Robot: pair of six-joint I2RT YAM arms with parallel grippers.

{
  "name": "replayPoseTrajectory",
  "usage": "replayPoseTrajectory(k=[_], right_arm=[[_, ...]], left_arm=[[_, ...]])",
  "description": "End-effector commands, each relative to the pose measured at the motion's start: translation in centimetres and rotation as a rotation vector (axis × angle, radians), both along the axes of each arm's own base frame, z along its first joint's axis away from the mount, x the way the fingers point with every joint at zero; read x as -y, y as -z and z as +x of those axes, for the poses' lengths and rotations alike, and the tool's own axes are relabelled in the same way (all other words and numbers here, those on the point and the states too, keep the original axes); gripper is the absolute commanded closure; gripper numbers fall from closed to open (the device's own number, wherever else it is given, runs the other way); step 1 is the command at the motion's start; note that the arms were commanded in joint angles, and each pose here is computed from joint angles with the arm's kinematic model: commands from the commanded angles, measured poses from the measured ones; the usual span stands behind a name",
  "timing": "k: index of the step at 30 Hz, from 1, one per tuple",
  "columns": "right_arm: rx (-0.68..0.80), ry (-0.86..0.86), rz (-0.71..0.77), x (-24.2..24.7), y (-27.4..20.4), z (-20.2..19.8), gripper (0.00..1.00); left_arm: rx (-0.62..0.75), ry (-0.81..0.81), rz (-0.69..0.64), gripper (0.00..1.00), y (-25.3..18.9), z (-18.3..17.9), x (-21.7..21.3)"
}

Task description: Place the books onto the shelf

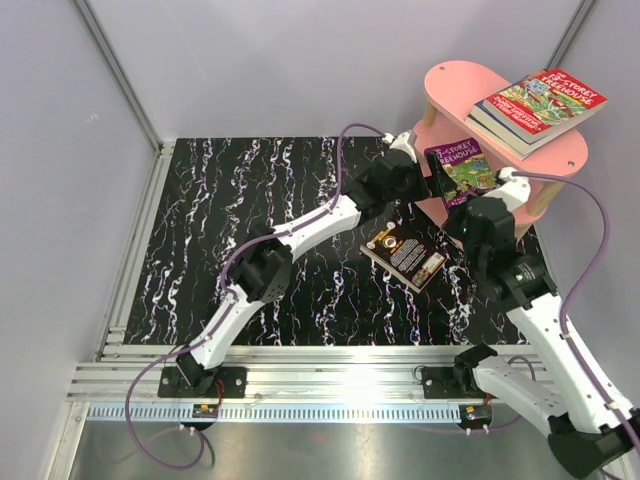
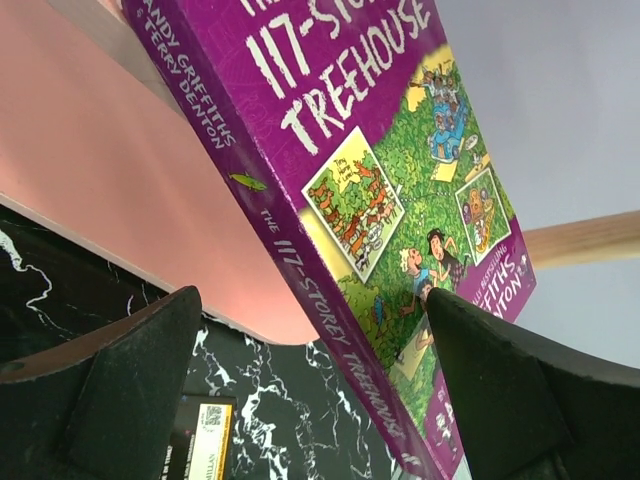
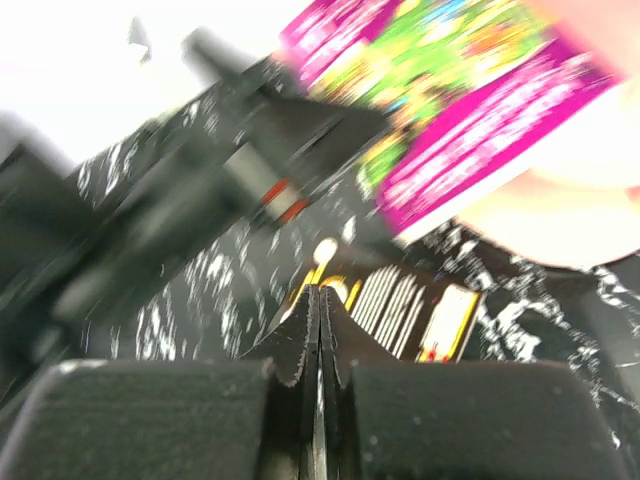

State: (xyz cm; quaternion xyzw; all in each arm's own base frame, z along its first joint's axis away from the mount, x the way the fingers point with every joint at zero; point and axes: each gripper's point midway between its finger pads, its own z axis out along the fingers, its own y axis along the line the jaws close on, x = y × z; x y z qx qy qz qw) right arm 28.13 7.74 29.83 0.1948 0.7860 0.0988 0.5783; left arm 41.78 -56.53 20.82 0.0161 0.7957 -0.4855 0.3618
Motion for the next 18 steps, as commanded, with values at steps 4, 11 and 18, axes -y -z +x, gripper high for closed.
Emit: replayPoseTrajectory(k=[4, 11, 18], right_arm=[[0.008, 0.006, 0.079, 2.0, 1.0, 3.6, 1.00], [-0.003, -0.040, 0.100, 0.8, 2.1, 4.4, 1.00], [-0.009, -0.038, 0.093, 0.9, 1.8, 4.7, 1.00]], left_arm=[[0.046, 0.068, -0.022, 0.01, -4.8, -1.4, -1.7], [0.062, 0.055, -0.051, 0.01, -6.3, -0.8, -2.6], [0.082, 0.056, -0.086, 0.01, -7.6, -0.5, -2.2]])
